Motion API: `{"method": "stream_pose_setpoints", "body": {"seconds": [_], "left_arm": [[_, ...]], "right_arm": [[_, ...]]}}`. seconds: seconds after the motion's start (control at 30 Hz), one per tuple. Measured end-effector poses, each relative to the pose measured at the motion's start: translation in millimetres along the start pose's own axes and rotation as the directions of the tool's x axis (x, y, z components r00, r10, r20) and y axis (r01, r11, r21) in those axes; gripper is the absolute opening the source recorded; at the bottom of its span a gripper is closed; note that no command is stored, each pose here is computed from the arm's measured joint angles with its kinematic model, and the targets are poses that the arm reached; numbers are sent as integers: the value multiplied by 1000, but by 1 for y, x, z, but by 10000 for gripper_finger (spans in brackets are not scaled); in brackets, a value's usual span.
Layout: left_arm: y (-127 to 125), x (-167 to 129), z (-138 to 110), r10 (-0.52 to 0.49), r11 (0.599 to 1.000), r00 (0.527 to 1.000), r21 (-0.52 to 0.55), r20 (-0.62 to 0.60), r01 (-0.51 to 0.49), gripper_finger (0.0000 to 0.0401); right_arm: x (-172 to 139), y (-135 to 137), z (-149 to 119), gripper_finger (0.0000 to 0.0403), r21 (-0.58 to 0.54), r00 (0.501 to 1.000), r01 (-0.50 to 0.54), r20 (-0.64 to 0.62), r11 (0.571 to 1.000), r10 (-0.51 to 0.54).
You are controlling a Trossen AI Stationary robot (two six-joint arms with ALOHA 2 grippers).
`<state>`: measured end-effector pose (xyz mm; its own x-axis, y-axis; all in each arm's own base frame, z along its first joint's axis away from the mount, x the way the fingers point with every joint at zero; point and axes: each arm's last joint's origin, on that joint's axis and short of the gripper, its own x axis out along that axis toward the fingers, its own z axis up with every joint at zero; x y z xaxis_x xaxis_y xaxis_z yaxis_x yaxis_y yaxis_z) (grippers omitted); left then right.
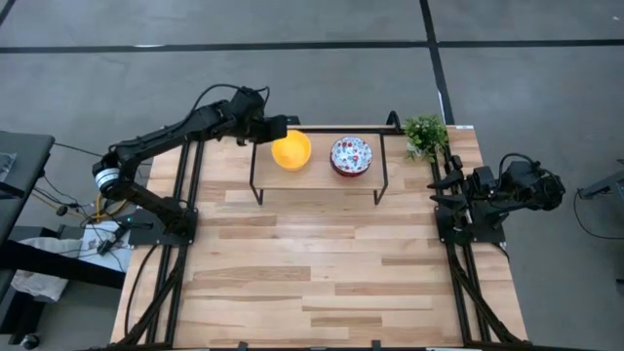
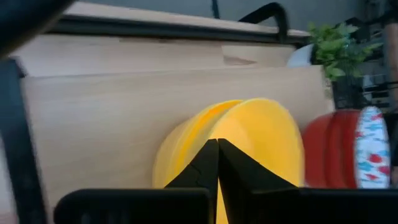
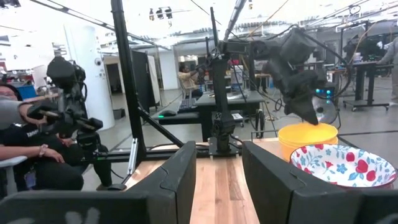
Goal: Pick & Place Mini bowls
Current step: Stack the yellow bowl on the yellow bowl on the shelf, then return to Home Position
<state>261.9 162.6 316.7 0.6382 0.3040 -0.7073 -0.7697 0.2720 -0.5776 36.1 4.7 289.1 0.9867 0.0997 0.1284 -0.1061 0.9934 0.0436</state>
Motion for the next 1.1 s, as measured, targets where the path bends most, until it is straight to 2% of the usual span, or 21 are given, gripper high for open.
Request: {"method": "stream_pose_setpoints", "body": {"seconds": [0.2,0.43,0.57,0.63,0.73,0.8,0.93,1.1], "left_arm": [[2,1,3,-1,1000,1000,-8,6,1,6],[-10,-15,10,-146,989,984,23,101,144,6],[-23,-28,-2,-210,974,973,104,96,200,6],[-32,-38,-13,-253,949,964,213,76,232,7],[-46,-60,-32,-333,871,942,397,49,288,7],[-52,-79,-45,-373,825,926,481,68,296,7],[-55,-124,-65,-439,763,884,587,161,272,7],[-34,-162,-91,-508,712,837,647,205,274,7]], "right_arm": [[0,0,0,121,0,1000,0,0,1000,0],[0,0,0,121,2,1000,0,0,1000,0],[0,0,0,121,1,1000,0,2,1000,0],[0,0,1,121,2,1000,0,8,1000,0],[-1,0,3,121,5,1000,-1,25,1000,1],[-4,0,10,121,8,999,-2,45,1000,1],[-14,-1,23,121,29,998,-4,55,1000,3],[-24,-2,26,121,61,1000,2,-25,998,0]]}}
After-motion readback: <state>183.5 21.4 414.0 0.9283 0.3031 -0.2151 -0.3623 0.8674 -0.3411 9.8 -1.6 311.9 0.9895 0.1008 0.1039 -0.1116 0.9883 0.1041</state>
